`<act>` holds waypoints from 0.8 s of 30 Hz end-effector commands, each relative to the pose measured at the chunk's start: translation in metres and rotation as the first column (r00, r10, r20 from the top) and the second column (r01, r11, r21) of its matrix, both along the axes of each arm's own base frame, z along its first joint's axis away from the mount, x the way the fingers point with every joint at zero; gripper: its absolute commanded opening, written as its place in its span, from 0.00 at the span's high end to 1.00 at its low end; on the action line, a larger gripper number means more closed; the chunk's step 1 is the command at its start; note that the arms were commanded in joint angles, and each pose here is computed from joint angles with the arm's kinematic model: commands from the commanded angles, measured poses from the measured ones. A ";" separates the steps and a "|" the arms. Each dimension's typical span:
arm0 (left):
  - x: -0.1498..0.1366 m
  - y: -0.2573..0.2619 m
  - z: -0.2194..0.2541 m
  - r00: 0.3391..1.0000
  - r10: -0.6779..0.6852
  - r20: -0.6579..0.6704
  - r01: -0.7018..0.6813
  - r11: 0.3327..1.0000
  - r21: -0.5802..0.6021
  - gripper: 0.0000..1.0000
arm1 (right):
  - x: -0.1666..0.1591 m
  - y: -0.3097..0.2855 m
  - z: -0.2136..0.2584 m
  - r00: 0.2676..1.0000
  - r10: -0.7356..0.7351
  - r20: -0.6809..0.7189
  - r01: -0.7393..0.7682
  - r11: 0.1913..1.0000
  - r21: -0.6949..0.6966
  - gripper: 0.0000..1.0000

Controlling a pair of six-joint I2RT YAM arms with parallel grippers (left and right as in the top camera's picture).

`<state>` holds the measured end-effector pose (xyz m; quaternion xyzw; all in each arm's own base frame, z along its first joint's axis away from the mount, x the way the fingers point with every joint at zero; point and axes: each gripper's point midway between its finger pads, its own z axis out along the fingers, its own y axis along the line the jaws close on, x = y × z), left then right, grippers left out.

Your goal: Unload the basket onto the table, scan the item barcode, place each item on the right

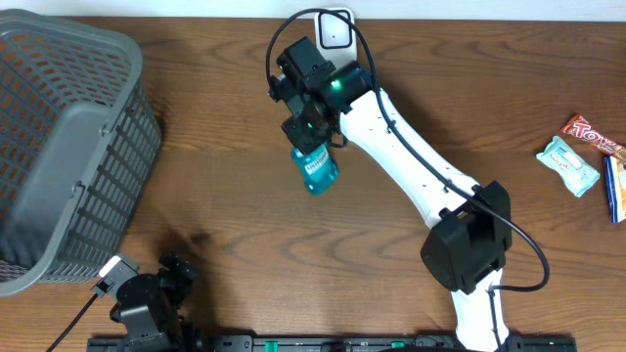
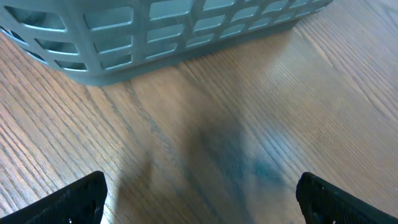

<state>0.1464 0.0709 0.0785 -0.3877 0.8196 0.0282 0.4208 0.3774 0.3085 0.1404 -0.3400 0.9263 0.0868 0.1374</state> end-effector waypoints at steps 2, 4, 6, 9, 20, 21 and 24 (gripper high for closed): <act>-0.006 0.000 -0.008 0.999 0.001 -0.037 -0.001 1.000 -0.002 0.02 | -0.010 -0.006 -0.007 0.999 0.008 -0.042 -0.010 1.000 -0.028 0.77; -0.006 0.000 -0.008 0.999 0.001 -0.037 -0.001 1.000 -0.002 0.02 | -0.010 -0.006 -0.006 0.999 0.005 -0.044 -0.006 1.000 -0.028 0.81; -0.006 0.000 -0.008 0.999 0.001 -0.036 -0.001 1.000 -0.002 0.02 | -0.008 -0.005 -0.002 0.999 0.005 -0.033 -0.006 1.000 -0.019 0.83; -0.006 0.000 -0.008 0.999 0.001 -0.036 -0.001 1.000 -0.002 0.02 | -0.002 -0.001 0.009 1.000 0.005 -0.005 -0.005 1.000 0.002 0.84; -0.006 0.000 -0.008 0.999 0.001 -0.036 -0.001 1.000 -0.002 0.02 | 0.014 0.012 0.044 0.996 0.003 0.088 -0.009 0.997 0.073 0.79; -0.006 0.000 -0.008 0.999 0.001 -0.036 -0.001 1.000 -0.002 0.02 | 0.015 0.013 0.044 0.996 0.002 0.093 -0.010 0.997 0.076 0.77; -0.006 0.000 -0.008 0.999 0.001 -0.036 -0.001 1.000 -0.002 0.02 | 0.021 0.017 0.042 0.994 0.002 0.112 -0.012 0.996 0.090 0.76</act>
